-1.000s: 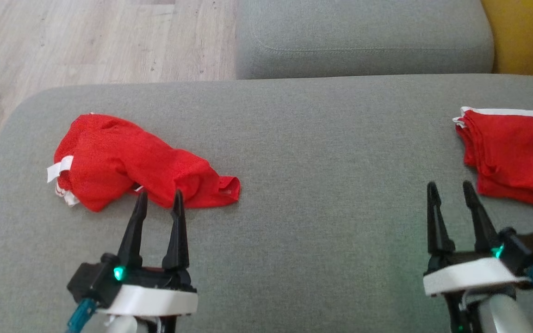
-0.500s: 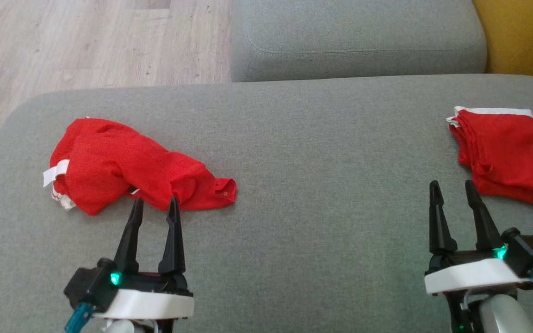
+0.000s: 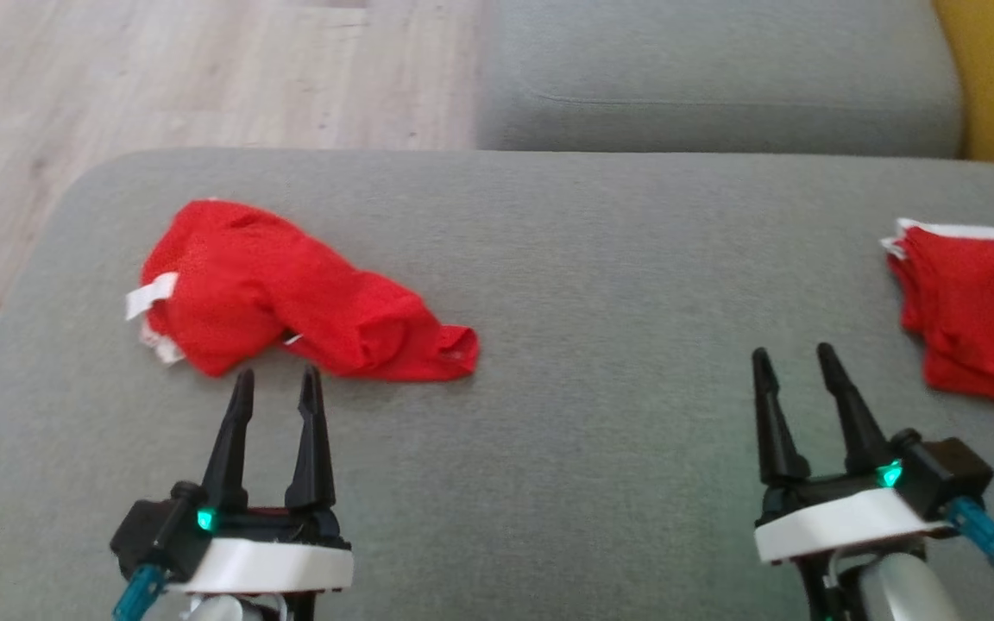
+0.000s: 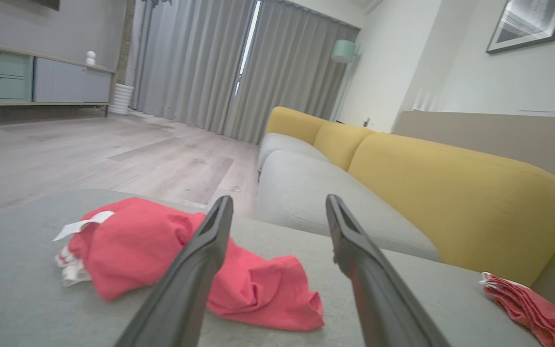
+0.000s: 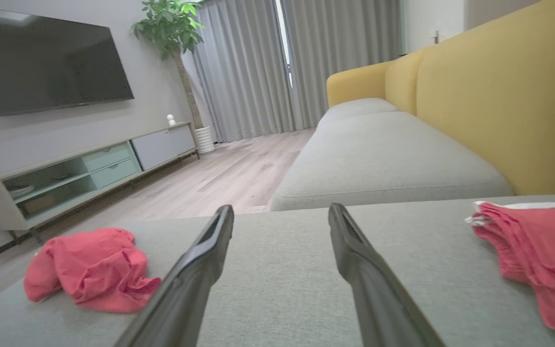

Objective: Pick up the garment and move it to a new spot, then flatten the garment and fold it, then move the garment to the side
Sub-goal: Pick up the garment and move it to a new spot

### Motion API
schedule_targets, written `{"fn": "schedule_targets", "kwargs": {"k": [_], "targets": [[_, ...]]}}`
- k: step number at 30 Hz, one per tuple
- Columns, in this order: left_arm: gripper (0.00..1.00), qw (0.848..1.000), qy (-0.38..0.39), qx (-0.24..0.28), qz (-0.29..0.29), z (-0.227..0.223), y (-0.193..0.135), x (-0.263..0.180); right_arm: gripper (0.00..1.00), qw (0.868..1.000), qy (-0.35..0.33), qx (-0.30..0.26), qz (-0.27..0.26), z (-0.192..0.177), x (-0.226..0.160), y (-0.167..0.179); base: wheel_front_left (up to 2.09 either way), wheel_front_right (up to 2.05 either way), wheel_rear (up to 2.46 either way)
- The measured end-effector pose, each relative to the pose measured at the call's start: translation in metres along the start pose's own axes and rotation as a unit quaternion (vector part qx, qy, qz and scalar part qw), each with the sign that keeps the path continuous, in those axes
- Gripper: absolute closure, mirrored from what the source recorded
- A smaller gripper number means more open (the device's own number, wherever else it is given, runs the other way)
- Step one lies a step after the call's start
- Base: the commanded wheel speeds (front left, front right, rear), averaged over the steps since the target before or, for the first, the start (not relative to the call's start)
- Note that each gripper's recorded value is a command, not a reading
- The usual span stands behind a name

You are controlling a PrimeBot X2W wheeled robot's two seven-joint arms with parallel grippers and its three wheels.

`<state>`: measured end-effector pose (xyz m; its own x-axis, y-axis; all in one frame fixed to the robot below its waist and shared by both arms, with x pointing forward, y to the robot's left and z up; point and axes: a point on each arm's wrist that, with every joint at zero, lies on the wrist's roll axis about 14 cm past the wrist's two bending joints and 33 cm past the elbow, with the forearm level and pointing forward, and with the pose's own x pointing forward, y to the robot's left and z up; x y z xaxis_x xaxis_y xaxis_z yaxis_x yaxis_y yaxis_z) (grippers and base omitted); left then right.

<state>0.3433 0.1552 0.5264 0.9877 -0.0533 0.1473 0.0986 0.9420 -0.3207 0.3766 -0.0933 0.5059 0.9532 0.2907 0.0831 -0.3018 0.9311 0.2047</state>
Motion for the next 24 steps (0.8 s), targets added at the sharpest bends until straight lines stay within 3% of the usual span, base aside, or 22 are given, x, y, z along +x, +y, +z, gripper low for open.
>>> {"fn": "schedule_targets", "kwargs": {"k": [9,17,24], "targets": [[0.00,0.996,-0.027,0.017,0.078,0.020,0.045,-0.028,0.00,0.995,0.021,0.015,0.093,-0.014,0.016,0.061,0.00,0.00,0.00],[0.00,0.987,-0.053,0.029,0.149,0.037,0.081,-0.065,0.00,0.982,0.049,0.030,0.182,-0.030,0.017,0.120,0.00,0.00,0.00],[0.00,0.982,-0.056,0.036,0.178,0.040,0.094,-0.086,0.00,0.973,0.055,0.034,0.221,-0.033,0.014,0.147,0.00,0.00,0.00]]}}
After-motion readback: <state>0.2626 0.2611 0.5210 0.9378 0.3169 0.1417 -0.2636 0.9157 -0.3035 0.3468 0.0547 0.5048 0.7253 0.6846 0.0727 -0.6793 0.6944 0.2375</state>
